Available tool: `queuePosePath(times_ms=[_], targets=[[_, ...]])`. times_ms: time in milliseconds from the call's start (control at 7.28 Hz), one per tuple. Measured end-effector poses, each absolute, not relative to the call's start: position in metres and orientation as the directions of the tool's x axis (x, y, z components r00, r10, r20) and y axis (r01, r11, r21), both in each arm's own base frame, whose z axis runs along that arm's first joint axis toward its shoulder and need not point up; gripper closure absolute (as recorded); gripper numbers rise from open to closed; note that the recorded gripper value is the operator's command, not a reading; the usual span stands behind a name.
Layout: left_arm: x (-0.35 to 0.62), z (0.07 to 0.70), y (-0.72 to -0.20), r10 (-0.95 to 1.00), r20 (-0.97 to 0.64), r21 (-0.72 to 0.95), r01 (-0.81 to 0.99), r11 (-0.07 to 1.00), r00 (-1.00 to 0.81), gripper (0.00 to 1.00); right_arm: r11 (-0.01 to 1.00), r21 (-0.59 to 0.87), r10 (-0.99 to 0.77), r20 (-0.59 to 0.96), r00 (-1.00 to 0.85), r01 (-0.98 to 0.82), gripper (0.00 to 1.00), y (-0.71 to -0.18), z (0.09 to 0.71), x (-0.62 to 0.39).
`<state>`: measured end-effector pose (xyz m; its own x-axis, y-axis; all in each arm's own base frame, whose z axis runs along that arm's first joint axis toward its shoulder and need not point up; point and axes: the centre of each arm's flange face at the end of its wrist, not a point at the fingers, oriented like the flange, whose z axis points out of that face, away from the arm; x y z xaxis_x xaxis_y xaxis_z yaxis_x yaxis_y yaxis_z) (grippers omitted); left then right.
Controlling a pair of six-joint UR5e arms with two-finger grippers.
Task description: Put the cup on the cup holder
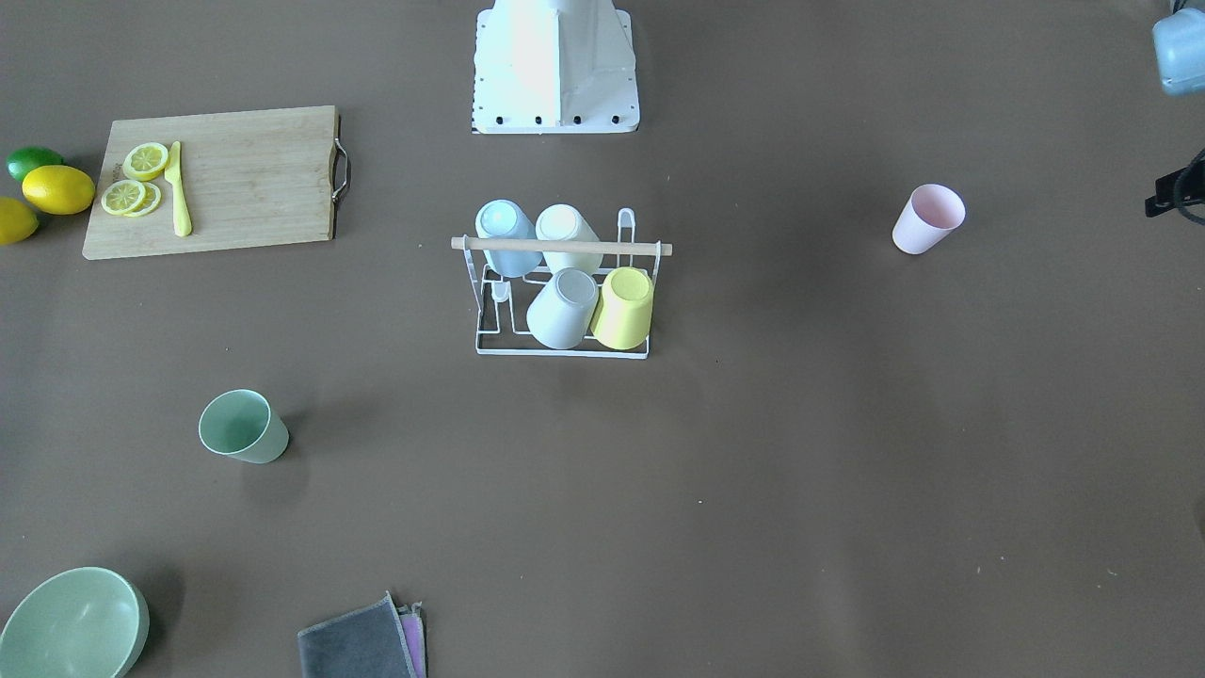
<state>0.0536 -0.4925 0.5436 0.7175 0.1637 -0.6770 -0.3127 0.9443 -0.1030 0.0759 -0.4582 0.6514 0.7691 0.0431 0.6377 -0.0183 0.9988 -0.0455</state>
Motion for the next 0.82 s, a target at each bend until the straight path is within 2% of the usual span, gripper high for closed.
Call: queuePosePath(times_ms=[412, 824], targets=[[0.127, 0.522, -0.5, 0.298, -0.636, -0.085, -0.448, 0.89, 0.712, 0.02, 1.0, -0.028, 0.028, 0.638, 0.77, -0.013, 0.0, -0.461, 0.643, 0.073], [0.246, 0.456, -0.534, 0.421, -0.578, -0.157, -0.602, 0.783, 0.699, 0.02, 0.998, 0.057, -0.067, 0.638, 0.767, 0.04, 0.0, -0.479, 0.594, 0.04]])
